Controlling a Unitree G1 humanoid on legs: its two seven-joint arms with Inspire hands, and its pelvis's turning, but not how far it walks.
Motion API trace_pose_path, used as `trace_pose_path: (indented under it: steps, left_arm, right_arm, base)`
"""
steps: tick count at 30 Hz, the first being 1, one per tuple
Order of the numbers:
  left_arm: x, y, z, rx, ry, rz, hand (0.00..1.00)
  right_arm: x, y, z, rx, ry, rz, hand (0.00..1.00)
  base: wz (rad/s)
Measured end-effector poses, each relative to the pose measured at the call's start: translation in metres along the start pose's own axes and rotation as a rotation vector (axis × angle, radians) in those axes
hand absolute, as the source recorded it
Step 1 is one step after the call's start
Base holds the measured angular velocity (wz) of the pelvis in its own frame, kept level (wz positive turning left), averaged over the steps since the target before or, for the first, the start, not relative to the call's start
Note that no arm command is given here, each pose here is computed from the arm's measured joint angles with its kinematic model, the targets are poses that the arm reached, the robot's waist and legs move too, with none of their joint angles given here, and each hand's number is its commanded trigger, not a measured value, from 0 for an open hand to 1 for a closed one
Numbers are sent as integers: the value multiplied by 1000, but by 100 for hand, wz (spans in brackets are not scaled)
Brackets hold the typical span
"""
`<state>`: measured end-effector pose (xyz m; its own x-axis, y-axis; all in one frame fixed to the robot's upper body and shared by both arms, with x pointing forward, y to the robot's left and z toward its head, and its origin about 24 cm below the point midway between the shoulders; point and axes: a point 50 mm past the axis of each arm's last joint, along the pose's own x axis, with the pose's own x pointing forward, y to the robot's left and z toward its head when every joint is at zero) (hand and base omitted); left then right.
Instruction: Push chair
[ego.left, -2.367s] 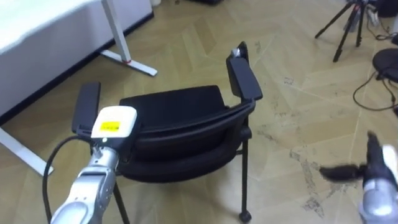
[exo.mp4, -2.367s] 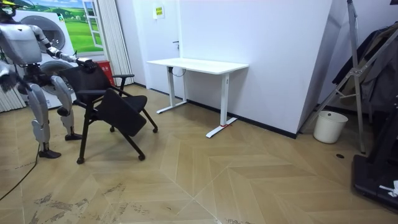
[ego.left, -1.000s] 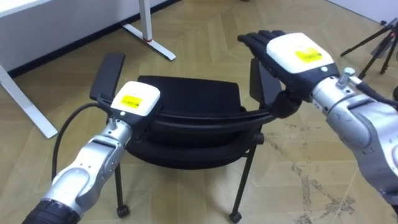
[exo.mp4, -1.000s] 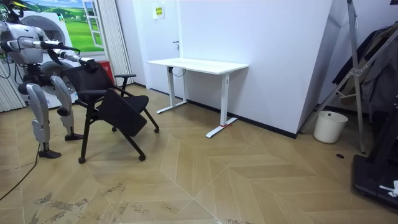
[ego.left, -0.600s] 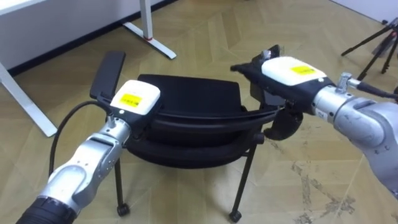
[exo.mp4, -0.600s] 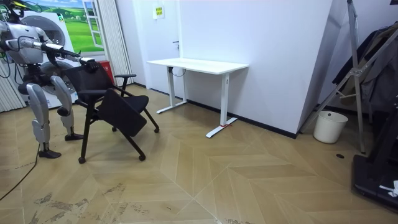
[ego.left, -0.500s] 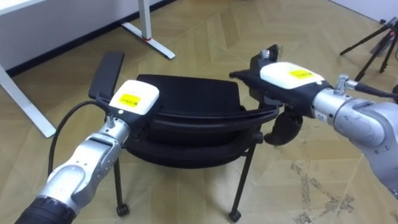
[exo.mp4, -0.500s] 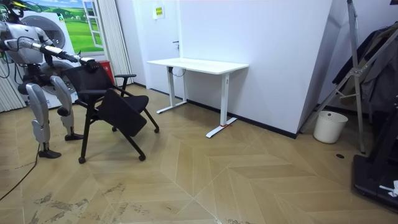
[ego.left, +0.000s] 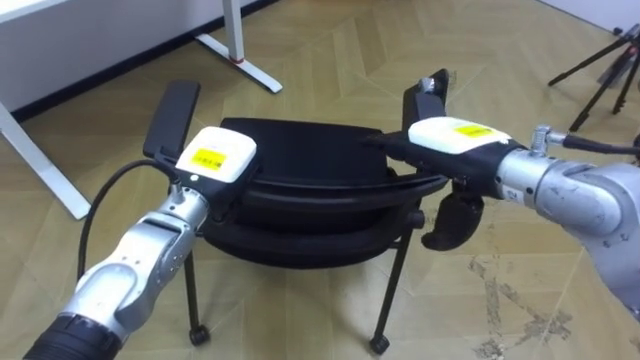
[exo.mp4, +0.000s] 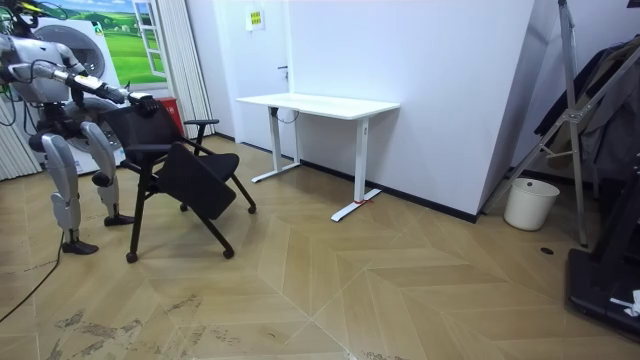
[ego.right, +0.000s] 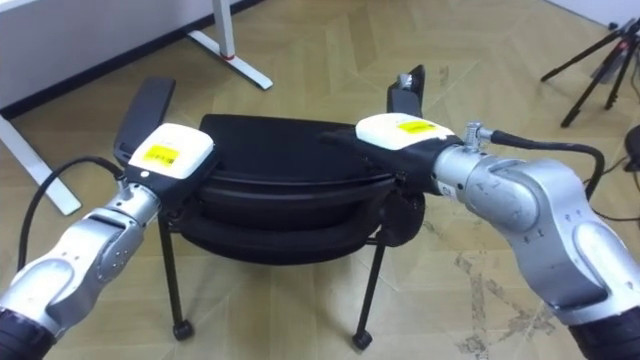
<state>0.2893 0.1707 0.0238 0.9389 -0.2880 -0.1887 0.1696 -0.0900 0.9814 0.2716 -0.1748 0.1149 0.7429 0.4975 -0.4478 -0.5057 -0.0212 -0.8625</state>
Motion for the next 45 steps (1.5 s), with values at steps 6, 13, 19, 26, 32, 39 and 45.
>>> trace_pose_path:
  steps: [6, 13, 19, 26, 32, 39, 45]
  left_arm:
    - [0, 0, 6, -4, -9, -1, 100]
    - [-2, -13, 16, -63, -1, -10, 100]
    - [-3, -16, 23, -71, -11, -16, 100]
    - [-2, -10, 30, -73, -31, -13, 100]
    - [-2, -6, 35, -75, -57, -37, 100]
    - [-2, -1, 38, -77, -87, -51, 100]
    - [-3, -1, 41, -81, -108, -66, 100]
  right_arm:
    - [6, 27, -10, 71, 66, -33, 0]
    - [20, 63, -25, 160, 165, -157, 0]
    - [25, 73, -28, 176, 205, -217, 0]
    - [27, 81, -34, 170, 246, -309, 0]
    - [30, 89, -45, 150, 291, -358, 0]
    - [27, 95, -51, 120, 318, -411, 0]
    - [24, 99, -55, 78, 327, -435, 0]
  base:
    - [8]
    - [1]
    - [5]
    - [14]
    - [13]
    - [8]
    - [2]
